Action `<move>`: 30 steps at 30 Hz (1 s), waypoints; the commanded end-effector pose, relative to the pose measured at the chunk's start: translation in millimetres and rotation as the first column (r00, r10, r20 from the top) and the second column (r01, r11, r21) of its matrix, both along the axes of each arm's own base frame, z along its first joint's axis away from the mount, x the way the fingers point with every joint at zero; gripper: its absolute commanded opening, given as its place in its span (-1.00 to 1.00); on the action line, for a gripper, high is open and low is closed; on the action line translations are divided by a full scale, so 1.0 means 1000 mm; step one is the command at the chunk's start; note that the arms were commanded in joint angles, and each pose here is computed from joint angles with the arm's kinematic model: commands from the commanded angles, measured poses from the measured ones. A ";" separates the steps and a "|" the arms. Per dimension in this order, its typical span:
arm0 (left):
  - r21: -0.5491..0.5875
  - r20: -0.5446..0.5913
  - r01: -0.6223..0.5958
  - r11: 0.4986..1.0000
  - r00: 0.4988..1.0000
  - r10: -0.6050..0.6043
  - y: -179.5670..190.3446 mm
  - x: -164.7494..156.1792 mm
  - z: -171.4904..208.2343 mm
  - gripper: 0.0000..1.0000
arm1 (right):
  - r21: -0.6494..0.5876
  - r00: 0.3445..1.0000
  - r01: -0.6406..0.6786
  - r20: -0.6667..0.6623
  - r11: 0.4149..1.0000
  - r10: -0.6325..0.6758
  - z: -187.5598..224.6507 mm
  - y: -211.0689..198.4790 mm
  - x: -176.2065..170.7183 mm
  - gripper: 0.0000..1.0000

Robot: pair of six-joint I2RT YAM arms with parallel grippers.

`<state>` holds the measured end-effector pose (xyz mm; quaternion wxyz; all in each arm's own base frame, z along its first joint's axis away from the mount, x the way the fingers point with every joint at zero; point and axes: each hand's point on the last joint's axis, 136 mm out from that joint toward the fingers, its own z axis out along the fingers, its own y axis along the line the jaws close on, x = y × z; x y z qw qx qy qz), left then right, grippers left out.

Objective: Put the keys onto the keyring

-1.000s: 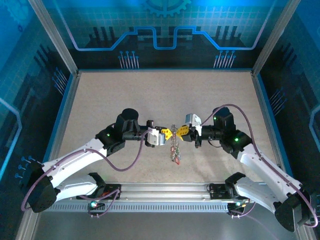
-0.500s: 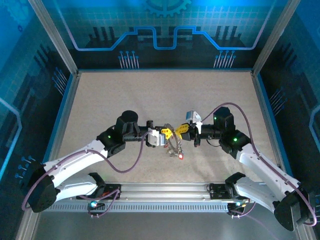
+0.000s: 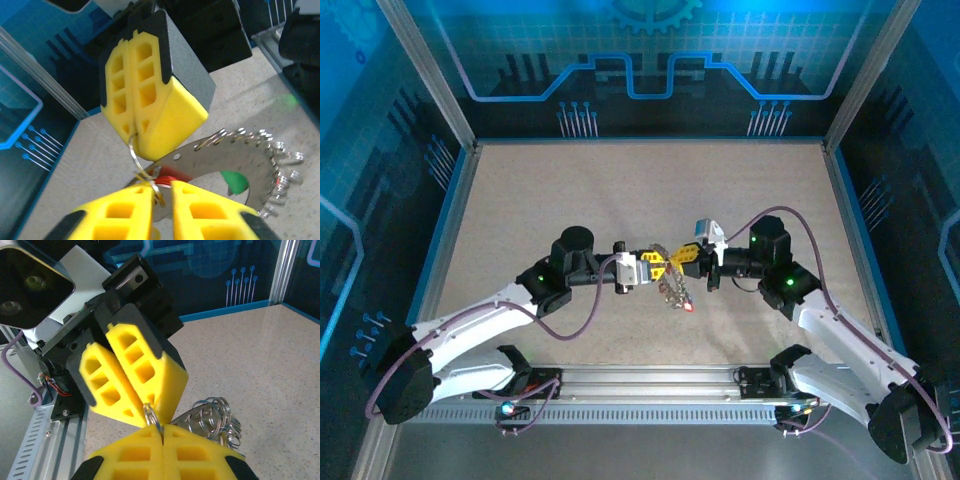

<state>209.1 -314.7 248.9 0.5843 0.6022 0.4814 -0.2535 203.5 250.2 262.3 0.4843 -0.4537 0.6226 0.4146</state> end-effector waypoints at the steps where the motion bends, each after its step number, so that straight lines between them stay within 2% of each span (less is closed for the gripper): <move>1: -0.077 -0.039 0.054 0.996 0.998 -0.057 -0.006 -0.013 0.012 -0.60 | 0.049 0.996 0.047 0.078 0.998 -0.051 0.018 -0.006 0.009 -1.00; 8: -0.111 -0.075 0.060 0.992 0.995 -0.069 -0.007 -0.016 0.017 -0.56 | 0.047 0.994 0.062 0.088 0.997 -0.066 0.017 -0.008 0.008 -1.00; 10: -0.126 -0.078 0.053 0.991 0.995 -0.063 -0.007 -0.015 0.020 -0.46 | 0.047 0.994 0.061 0.090 0.997 -0.065 0.017 -0.008 0.008 -1.00; 21: -0.168 -0.138 -0.091 0.982 0.988 0.068 0.008 0.008 0.025 -0.17 | 0.039 0.988 0.037 0.146 0.999 -0.042 0.018 -0.007 0.002 -1.00; 25: -0.171 -0.160 -0.126 0.977 0.982 0.099 0.024 0.013 0.024 -0.12 | 0.041 0.984 0.038 0.171 0.998 -0.044 0.019 -0.008 0.001 -1.00; 30: -0.169 -0.180 -0.100 0.981 0.981 0.069 0.026 0.007 0.028 -0.11 | 0.040 0.978 0.030 0.207 0.999 -0.037 0.019 -0.007 -0.001 -1.00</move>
